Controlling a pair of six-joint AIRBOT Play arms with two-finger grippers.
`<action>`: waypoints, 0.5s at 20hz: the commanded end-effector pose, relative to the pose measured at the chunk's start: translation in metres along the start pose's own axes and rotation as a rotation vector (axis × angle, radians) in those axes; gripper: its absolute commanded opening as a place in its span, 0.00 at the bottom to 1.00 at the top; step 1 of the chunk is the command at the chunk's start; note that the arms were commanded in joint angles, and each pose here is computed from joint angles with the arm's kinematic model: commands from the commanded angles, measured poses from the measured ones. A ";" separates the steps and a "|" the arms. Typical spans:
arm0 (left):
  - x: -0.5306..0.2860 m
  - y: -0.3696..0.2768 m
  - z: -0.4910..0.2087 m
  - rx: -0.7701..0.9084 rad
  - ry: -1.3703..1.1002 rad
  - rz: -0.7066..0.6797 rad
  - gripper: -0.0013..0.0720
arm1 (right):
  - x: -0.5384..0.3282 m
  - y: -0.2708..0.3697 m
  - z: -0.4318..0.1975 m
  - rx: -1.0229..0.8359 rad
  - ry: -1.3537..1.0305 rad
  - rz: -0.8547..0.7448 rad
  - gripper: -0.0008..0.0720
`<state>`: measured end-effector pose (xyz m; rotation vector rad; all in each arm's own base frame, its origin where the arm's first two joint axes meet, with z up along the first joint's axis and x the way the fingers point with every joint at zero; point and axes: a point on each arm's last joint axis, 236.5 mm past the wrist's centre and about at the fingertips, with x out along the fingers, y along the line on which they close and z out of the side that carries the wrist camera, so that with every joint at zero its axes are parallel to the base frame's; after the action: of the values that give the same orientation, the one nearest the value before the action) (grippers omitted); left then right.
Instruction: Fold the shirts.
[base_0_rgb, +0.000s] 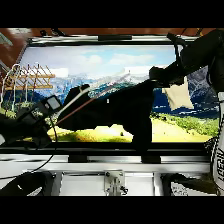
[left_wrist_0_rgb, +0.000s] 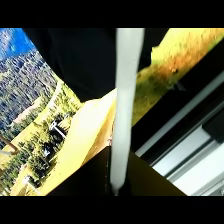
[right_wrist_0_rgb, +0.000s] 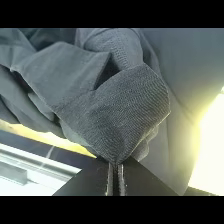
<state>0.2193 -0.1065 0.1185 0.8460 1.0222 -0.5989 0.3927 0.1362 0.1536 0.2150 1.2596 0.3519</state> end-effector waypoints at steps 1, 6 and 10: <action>-0.003 -0.009 -0.018 0.099 0.012 -0.007 0.10 | -0.017 0.004 0.014 -0.025 -0.064 -0.003 0.12; 0.012 -0.008 0.008 0.118 -0.059 0.000 0.10 | -0.044 0.025 0.029 -0.074 -0.153 0.019 0.12; 0.019 -0.007 0.009 0.131 -0.041 -0.004 0.10 | -0.045 0.035 0.027 -0.095 -0.153 0.036 0.12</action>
<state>0.2205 -0.1159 0.1047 0.9310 0.9644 -0.6827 0.4037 0.1459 0.2069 0.1866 1.1046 0.3950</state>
